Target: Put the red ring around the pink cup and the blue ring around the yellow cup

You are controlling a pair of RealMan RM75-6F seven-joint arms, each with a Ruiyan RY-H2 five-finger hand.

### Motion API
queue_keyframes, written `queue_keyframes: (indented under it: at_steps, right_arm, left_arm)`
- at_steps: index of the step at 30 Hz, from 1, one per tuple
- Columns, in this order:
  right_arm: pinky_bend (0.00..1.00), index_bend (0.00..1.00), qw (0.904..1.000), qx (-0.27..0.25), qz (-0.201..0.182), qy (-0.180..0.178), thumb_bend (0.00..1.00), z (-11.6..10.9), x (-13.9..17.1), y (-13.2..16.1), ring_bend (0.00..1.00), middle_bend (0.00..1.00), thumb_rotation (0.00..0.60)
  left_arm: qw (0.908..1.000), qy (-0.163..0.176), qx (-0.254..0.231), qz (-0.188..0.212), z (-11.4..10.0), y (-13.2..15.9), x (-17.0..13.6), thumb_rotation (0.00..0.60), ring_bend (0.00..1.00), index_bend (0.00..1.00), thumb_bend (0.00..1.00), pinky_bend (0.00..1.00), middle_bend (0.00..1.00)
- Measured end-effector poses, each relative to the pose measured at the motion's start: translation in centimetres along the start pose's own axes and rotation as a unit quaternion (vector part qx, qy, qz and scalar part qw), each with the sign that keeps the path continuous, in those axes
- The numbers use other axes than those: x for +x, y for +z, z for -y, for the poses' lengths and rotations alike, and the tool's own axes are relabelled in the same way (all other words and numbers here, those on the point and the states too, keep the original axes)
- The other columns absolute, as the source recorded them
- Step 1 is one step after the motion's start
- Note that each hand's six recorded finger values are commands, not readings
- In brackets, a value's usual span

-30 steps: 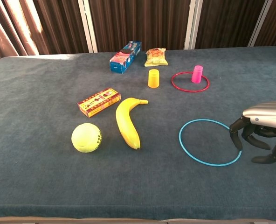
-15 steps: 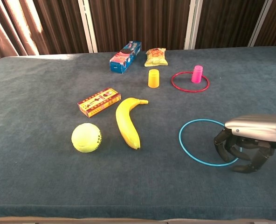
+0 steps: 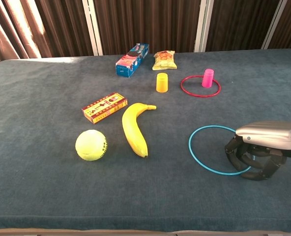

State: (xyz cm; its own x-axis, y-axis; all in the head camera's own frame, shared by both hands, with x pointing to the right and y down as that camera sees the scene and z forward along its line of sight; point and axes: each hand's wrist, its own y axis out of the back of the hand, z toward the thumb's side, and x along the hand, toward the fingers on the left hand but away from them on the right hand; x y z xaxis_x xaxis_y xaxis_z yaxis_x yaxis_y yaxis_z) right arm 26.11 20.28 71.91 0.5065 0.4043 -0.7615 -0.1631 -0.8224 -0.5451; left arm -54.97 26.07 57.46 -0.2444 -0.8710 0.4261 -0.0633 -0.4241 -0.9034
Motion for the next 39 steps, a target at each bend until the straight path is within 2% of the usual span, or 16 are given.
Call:
queue_keyframes:
  at_steps: [9, 22, 31, 39]
  right_arm:
    - [0.98, 0.76, 1.0000, 0.005, 0.002, 0.003, 0.54, 0.3, -0.1, -0.1, 1.00, 0.88, 0.600]
    - [0.98, 0.90, 0.9996, -0.010, 0.003, -0.027, 0.59, -1.0, -0.4, -0.2, 1.00, 0.89, 0.600]
    - [0.98, 0.93, 0.9966, -0.006, 0.016, -0.080, 0.61, -4.2, -2.4, -1.2, 1.00, 0.89, 0.600]
    - [0.98, 0.93, 0.9907, 0.005, 0.022, -0.134, 0.61, -8.5, -6.9, -1.1, 1.00, 0.89, 0.600]
  left_arm:
    - [1.0000, -0.001, -0.001, -0.001, 0.0, -0.1, 0.0, 0.600, 0.00, 0.16, 0.43, 0.15, 0.00]
    - [1.0000, -0.002, 0.001, -0.003, 0.1, -0.2, 0.0, 0.600, 0.00, 0.16, 0.43, 0.15, 0.00]
    - [1.0000, -0.004, 0.003, -0.002, 0.2, 0.0, 0.0, 0.600, 0.00, 0.16, 0.43, 0.15, 0.00]
    - [0.9999, -0.007, 0.008, -0.003, 0.4, 0.0, 0.1, 0.600, 0.00, 0.16, 0.43, 0.15, 0.00]
